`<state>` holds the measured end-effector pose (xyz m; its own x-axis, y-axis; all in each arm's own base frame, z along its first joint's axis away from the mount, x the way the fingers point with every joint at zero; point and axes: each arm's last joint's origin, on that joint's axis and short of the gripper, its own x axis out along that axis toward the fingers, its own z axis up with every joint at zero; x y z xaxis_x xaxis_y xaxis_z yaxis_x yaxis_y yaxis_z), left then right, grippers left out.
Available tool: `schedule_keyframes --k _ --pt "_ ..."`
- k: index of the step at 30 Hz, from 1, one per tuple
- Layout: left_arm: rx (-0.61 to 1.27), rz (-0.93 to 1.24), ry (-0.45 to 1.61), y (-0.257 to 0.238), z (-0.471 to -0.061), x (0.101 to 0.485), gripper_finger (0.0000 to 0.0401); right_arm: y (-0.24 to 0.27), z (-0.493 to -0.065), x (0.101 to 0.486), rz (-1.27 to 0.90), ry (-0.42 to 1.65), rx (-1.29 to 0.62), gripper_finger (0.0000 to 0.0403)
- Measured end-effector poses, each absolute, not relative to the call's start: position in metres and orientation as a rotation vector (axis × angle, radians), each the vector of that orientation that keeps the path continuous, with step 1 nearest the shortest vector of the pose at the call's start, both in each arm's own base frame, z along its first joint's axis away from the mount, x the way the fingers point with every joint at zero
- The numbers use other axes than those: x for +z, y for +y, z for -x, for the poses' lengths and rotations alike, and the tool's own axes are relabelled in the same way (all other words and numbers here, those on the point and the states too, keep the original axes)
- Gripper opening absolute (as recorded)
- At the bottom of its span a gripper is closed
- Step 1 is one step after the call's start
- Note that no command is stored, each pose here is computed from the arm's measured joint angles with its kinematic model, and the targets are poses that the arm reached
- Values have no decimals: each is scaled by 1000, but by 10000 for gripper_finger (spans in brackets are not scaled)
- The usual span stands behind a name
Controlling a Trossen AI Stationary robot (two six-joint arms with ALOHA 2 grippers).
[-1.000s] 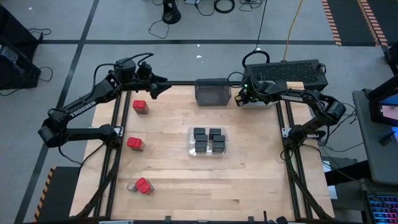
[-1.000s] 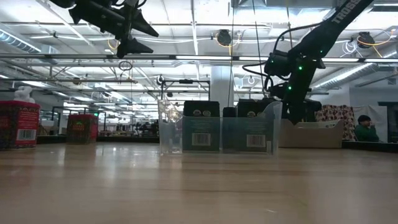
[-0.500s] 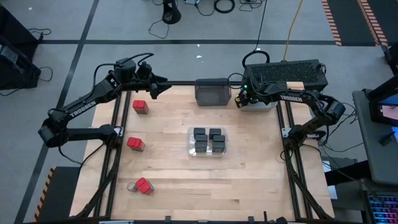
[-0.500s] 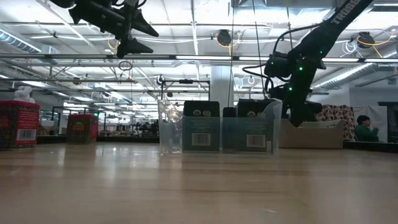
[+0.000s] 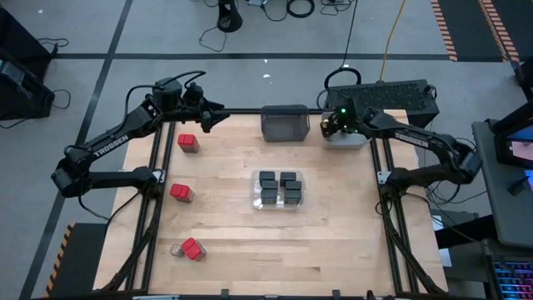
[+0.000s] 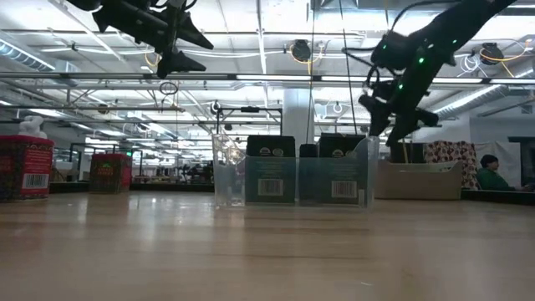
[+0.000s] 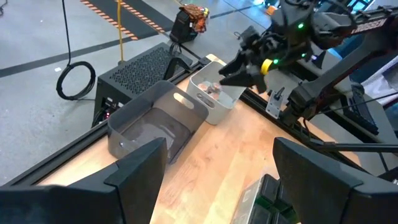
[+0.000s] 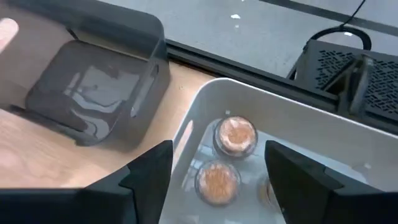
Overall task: Sort spices by type
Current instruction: Put the brown seasoning into the gray bin
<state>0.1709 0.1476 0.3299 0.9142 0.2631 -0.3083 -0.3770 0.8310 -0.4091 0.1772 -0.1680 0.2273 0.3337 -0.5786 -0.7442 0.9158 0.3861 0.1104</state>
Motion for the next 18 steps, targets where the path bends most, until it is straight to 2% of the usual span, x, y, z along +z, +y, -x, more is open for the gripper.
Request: schedule_keyframes --k 3,8,13,18 --pt "343 482 245 148 -171 330 299 -161 -172 236 -600 657 -1023 232" --pt "296 537 329 143 -168 322 299 -145 -184 254 -625 533 -772 232" --pt "264 645 610 126 -157 298 299 -125 -203 269 -609 406 -587 231" --pt "101 682 940 87 -154 280 299 -107 -221 283 -562 278 -457 231"
